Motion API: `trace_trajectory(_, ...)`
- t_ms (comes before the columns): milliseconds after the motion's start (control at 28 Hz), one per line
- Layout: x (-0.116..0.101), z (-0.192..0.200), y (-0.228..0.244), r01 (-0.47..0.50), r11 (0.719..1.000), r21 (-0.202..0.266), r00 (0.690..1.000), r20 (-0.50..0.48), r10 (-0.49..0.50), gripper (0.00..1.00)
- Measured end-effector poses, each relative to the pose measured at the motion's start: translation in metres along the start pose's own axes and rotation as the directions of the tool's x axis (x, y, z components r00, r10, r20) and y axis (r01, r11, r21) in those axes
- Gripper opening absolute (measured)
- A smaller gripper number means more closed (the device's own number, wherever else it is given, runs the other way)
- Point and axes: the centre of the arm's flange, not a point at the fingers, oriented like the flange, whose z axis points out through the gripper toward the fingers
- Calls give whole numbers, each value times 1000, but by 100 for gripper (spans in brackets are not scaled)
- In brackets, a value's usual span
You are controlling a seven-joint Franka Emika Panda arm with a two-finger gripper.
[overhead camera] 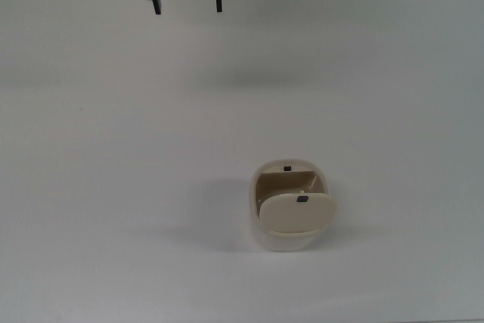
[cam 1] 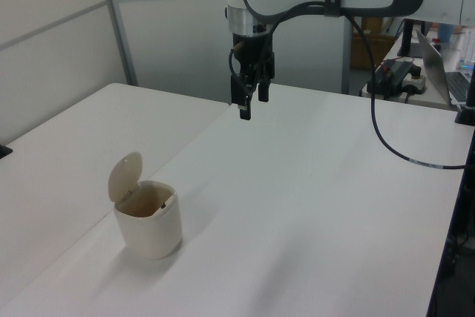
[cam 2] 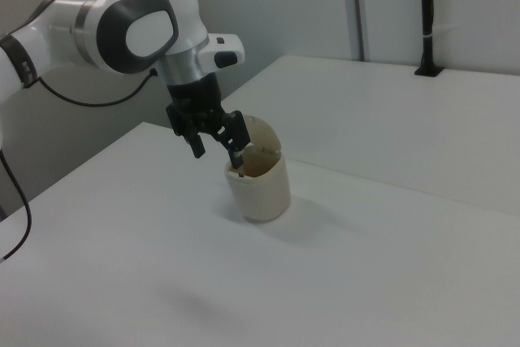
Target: Open the trash can
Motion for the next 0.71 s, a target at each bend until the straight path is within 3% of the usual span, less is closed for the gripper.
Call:
trace_trajectory(143, 0, 0, 1, -2, 1000, 0, 1000, 0, 2, 100)
trace_trajectory(714, 0, 0, 1, -2, 1000, 0, 1000, 0, 2, 100)
